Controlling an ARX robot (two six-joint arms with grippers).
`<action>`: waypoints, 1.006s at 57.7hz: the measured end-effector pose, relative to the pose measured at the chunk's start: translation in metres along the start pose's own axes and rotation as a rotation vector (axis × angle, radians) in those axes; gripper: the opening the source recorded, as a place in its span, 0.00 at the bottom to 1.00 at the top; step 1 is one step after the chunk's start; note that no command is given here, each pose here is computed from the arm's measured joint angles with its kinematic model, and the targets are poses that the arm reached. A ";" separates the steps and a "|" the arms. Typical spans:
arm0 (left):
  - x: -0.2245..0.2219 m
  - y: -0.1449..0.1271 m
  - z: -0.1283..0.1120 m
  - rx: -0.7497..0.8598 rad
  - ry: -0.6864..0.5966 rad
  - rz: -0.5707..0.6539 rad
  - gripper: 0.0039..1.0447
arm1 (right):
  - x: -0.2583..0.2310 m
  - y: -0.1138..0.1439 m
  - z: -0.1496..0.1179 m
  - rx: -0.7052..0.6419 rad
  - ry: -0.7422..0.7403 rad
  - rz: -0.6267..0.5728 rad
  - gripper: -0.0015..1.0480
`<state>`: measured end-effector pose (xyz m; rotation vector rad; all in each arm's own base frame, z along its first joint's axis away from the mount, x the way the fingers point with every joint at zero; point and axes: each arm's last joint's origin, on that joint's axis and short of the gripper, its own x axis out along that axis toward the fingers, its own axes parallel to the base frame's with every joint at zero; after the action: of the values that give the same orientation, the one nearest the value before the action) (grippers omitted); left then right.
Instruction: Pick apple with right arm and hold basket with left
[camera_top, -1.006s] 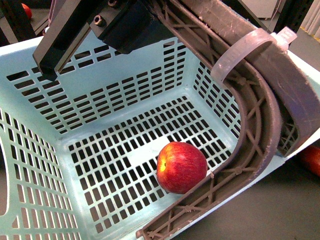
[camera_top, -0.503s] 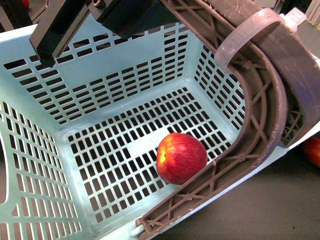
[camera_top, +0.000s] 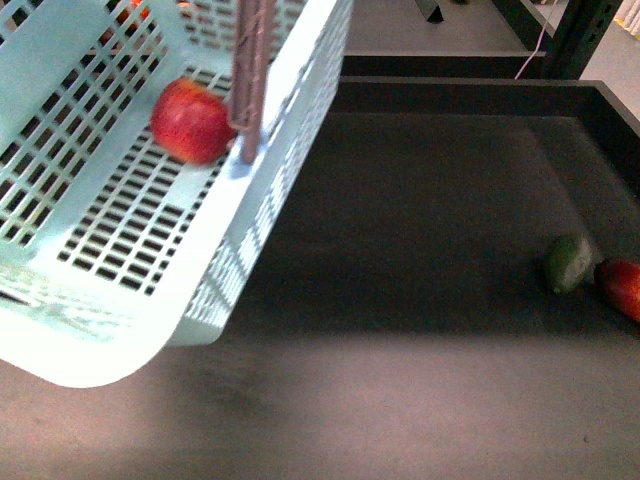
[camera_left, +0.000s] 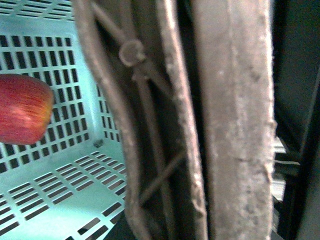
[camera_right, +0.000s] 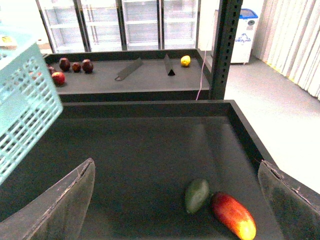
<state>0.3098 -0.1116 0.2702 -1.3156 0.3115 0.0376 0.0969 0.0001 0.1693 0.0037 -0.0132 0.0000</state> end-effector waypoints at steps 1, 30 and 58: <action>0.002 0.002 0.002 0.000 -0.005 0.008 0.14 | 0.000 0.000 0.000 0.000 0.000 0.000 0.92; 0.071 0.049 0.080 -0.093 -0.198 0.218 0.14 | 0.000 0.000 0.000 0.000 0.000 0.000 0.92; 0.091 0.113 0.072 -0.134 -0.205 0.390 0.14 | 0.000 0.000 0.000 0.000 0.000 0.000 0.92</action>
<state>0.3883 -0.0274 0.1570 -1.3538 0.3908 0.5266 0.0969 0.0001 0.1693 0.0037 -0.0132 0.0000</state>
